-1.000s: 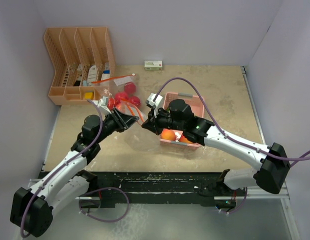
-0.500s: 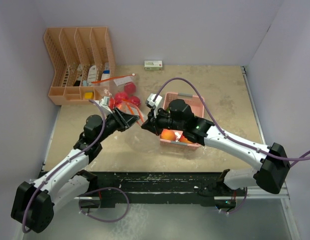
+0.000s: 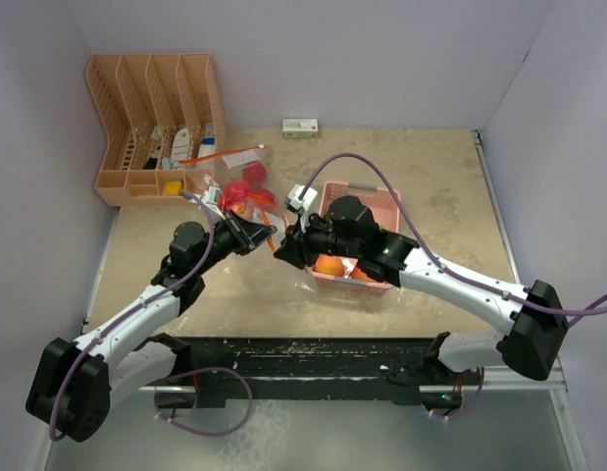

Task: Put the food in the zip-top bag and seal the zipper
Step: Open the zipper of the food storage bag.

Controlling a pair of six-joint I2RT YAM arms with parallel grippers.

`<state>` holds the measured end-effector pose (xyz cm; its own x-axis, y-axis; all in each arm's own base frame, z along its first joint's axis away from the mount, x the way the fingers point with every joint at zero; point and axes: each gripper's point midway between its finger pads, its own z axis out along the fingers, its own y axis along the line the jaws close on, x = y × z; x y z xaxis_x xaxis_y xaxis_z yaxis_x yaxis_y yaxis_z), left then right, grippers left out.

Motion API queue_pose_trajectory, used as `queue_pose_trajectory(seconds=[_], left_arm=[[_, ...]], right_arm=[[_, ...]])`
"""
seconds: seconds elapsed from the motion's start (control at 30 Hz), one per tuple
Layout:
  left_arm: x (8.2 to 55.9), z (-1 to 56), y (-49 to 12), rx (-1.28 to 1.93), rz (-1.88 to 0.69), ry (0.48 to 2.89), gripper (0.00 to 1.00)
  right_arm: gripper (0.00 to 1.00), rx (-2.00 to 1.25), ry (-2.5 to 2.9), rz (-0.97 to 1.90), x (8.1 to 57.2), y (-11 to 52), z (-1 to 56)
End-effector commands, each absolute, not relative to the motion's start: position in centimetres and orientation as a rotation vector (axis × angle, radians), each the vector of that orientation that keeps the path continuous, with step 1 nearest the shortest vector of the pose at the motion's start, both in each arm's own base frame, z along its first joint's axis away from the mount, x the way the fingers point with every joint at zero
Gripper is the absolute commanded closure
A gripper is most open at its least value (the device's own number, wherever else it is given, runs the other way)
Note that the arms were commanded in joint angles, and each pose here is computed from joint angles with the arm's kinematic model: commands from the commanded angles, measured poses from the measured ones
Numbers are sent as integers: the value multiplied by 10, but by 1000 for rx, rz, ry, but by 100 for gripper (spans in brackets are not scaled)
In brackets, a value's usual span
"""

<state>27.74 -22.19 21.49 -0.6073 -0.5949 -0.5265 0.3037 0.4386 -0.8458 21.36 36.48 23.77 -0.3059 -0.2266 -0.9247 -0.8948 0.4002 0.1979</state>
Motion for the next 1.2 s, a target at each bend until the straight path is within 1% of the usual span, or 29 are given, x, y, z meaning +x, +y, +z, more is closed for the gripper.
queue_pose_trajectory(seconds=[0.0,0.07,0.1,0.17,0.33,0.47,0.77,0.97,1.17], left_arm=[[273,242,-225,-113,-1293,1749,100],[269,249,-226,-60,-1279,1758,100],[266,251,-227,-29,-1276,1764,100],[260,257,-229,28,-1274,1773,100],[247,273,-229,116,-1277,1768,100],[245,278,-228,140,-1260,1764,100],[250,274,-235,212,-1248,1803,100],[252,274,-235,236,-1221,1815,100],[249,279,-237,255,-1227,1801,100]], right_arm=[[49,-736,1763,813,241,344,278],[34,-614,1770,735,255,330,288],[28,-575,1769,707,260,324,292],[24,-543,1768,684,264,321,296],[24,-542,1819,662,273,329,286],[24,-584,1839,711,269,340,279],[26,-599,1823,787,260,348,283],[26,-531,1810,811,265,349,291],[31,-477,1864,784,277,356,279]])
